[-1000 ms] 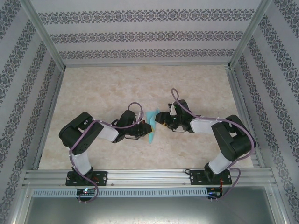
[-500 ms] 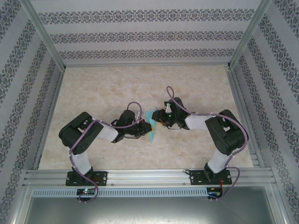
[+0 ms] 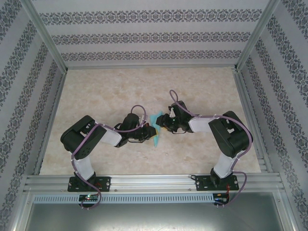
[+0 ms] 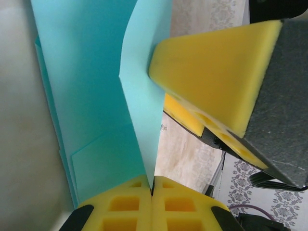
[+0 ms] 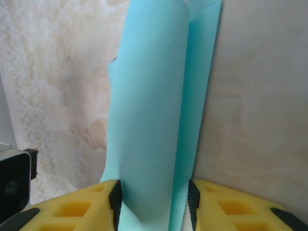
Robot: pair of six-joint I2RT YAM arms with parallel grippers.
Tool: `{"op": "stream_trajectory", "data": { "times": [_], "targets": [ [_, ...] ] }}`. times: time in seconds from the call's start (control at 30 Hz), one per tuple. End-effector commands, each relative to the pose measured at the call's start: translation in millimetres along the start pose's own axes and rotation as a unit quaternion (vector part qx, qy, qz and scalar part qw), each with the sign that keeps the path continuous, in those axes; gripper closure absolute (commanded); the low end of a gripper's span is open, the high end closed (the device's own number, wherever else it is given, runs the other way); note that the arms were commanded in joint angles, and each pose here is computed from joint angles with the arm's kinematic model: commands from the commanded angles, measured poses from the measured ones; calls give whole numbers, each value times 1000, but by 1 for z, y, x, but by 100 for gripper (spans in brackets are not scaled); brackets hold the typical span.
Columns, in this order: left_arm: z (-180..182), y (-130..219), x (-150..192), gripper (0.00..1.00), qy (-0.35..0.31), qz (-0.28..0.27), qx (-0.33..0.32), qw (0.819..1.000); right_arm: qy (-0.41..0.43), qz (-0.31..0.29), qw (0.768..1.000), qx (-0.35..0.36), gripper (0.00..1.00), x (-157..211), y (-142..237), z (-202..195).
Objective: Fold a paper plane with a square sheet of paper (fold left side to right side)
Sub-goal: Fold the wing for the fifth time at the center of the table.
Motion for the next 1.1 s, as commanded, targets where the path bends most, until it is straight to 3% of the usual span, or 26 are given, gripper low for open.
{"op": "stream_trajectory", "data": {
  "times": [0.0,0.5,0.77,1.07],
  "targets": [
    [-1,4,-5,93,-1,-12,3,1000,0,2,1000,13,57,0,-6,-4],
    [-13,13,-9,74,-12,-18,9,1000,-3,9,1000,21,57,3,-9,-10],
    [-10,47,-21,56,-19,-44,-18,999,-1,8,1000,19,57,2,-8,-10],
    [-2,38,-38,59,6,-19,-26,999,0,9,1000,17,57,3,-7,-9]
  ]
}}
Point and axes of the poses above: each hand's point on the last joint's axis, 136 mm out from that joint toward the fingers, its own y axis back along the fingers, its own z axis along the line the jaws close on, x = y × z, the point moved 1 cm from there along y, back along the fingers, and after that the axes turned 2 degrees about -y, right-handed, at the moved point
